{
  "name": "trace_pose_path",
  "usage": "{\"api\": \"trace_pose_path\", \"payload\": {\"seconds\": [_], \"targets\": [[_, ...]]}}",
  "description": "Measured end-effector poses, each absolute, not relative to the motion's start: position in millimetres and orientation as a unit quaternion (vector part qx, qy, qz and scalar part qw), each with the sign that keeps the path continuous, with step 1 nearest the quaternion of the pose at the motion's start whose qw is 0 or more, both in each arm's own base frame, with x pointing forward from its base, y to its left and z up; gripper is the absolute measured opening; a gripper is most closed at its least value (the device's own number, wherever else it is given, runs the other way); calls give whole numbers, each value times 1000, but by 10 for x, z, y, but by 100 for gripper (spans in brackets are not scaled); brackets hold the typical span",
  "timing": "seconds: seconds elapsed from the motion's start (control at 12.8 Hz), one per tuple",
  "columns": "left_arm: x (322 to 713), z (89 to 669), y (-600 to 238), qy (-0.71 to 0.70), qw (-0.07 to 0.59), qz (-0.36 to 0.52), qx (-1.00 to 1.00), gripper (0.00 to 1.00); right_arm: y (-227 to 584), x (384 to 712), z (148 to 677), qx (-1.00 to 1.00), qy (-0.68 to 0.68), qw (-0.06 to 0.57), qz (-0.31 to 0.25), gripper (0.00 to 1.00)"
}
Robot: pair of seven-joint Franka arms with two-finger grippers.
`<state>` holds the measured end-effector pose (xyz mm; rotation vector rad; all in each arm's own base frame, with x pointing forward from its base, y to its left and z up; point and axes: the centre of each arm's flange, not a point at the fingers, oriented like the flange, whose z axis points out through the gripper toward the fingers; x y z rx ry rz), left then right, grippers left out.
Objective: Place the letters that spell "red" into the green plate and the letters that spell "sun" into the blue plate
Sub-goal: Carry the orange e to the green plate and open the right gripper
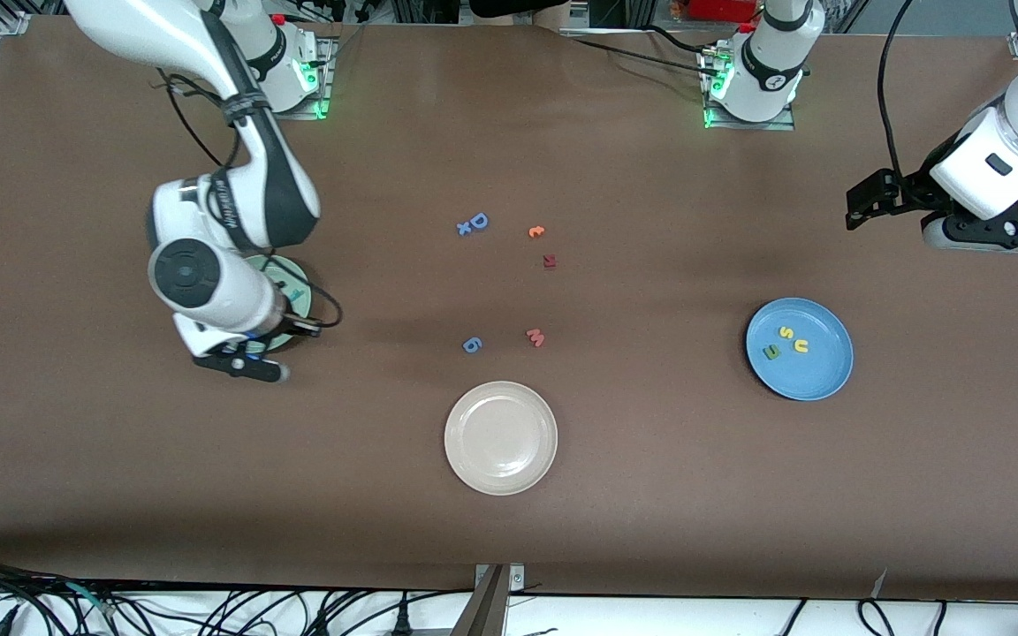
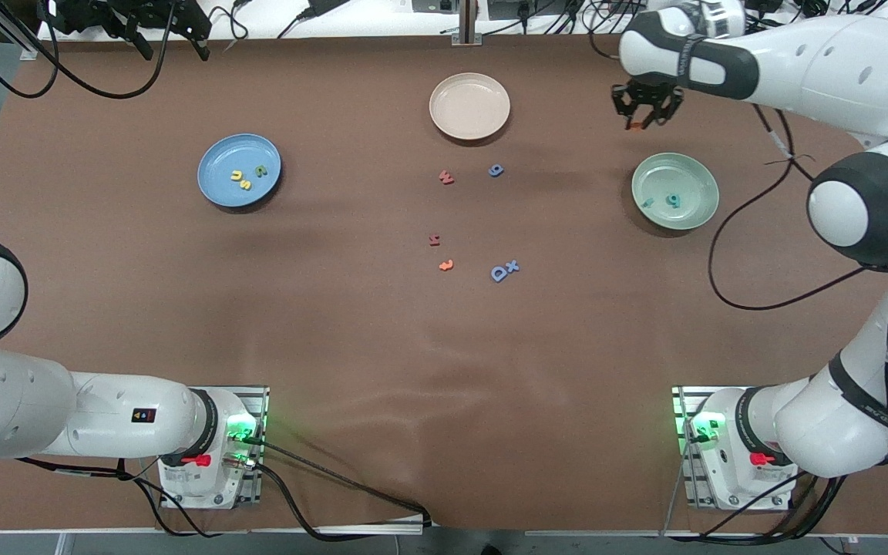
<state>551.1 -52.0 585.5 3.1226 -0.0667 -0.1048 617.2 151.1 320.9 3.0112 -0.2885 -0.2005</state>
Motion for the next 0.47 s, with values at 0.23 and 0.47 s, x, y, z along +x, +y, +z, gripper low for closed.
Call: {"api": "trace_pose_path", "payload": {"seconds": [0.23, 0.47], "targets": [[5511, 5855, -520, -21, 8, -34, 999, 100, 832, 5870, 2936, 994, -68, 56, -72, 33], [5511, 5854, -519, -21, 8, -34, 999, 100, 390, 5463, 2422, 995, -47, 55, -65, 33]]}}
